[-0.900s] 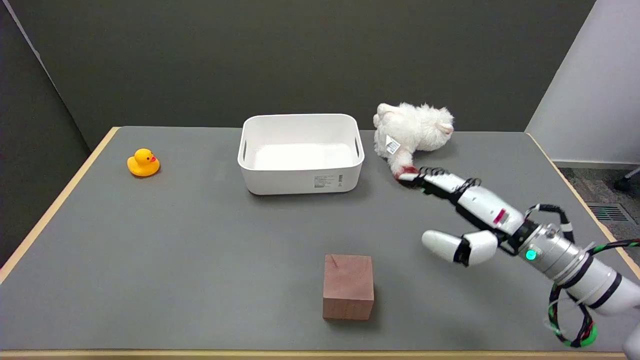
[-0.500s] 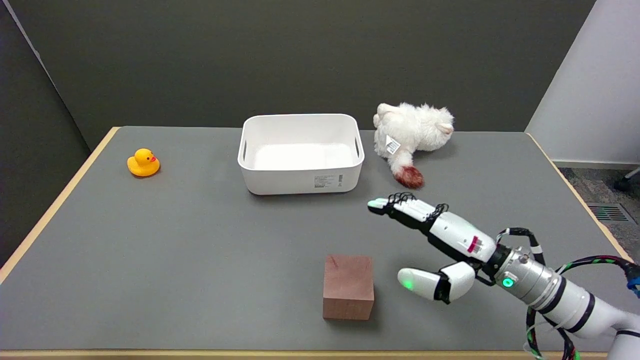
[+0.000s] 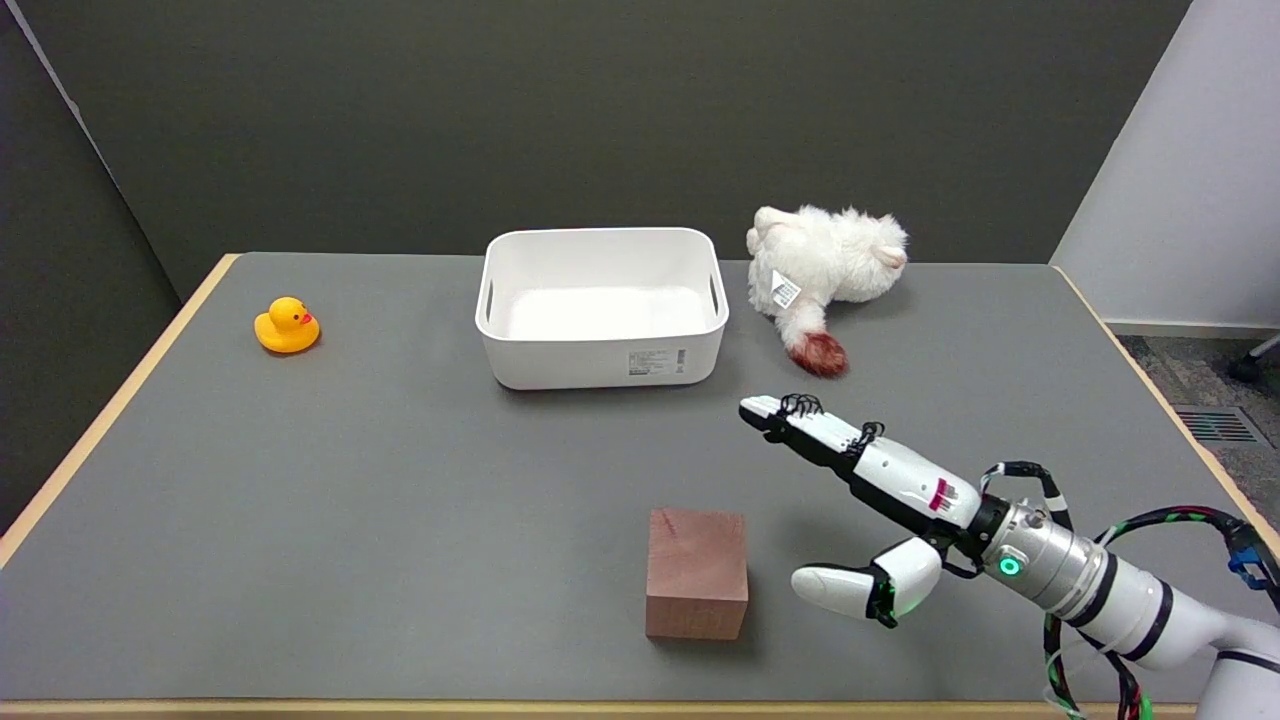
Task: Pick up wooden cube.
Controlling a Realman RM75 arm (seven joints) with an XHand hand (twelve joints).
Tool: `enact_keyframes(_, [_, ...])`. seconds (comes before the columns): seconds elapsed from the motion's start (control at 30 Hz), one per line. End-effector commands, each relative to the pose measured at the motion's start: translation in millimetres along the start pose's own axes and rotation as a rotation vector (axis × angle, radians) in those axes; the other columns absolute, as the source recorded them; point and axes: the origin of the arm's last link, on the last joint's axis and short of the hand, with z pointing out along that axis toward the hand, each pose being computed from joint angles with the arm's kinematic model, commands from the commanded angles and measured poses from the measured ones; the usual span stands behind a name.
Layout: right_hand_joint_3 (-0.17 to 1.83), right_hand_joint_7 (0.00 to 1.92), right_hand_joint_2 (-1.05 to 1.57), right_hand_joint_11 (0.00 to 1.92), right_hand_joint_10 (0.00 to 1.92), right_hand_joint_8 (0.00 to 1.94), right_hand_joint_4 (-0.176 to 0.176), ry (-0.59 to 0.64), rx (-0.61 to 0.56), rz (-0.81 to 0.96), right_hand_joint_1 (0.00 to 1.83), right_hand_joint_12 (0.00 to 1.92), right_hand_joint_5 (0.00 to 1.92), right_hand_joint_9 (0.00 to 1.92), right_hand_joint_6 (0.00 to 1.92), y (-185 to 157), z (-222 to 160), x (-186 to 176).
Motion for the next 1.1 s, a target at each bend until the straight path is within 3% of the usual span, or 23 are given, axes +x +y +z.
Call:
enact_keyframes(0.03, [0.86, 0.0, 0.47, 0.0, 0.0, 0.04, -0.075, -0.204, -0.114, -0.196, 0.48, 0.7, 0.0, 0.0, 0.08, 22.2, 16.8, -2.8])
enact_keyframes(0.23, [0.86, 0.0, 0.48, 0.0, 0.01, 0.01, -0.091, -0.275, -0.139, -0.359, 0.51, 0.65, 0.0, 0.0, 0.03, 18.3, 34.3, -6.4])
enact_keyframes(0.47, [0.71, 0.0, 0.54, 0.0, 0.0, 0.0, -0.088, -0.324, -0.133, -0.569, 0.53, 0.62, 0.0, 0.0, 0.0, -2.7, 52.1, -4.8])
enact_keyframes(1.1, [0.69, 0.0, 0.51, 0.0, 0.0, 0.0, -0.094, -0.248, -0.065, -0.546, 0.51, 0.68, 0.0, 0.0, 0.0, -15.4, 54.0, 10.7])
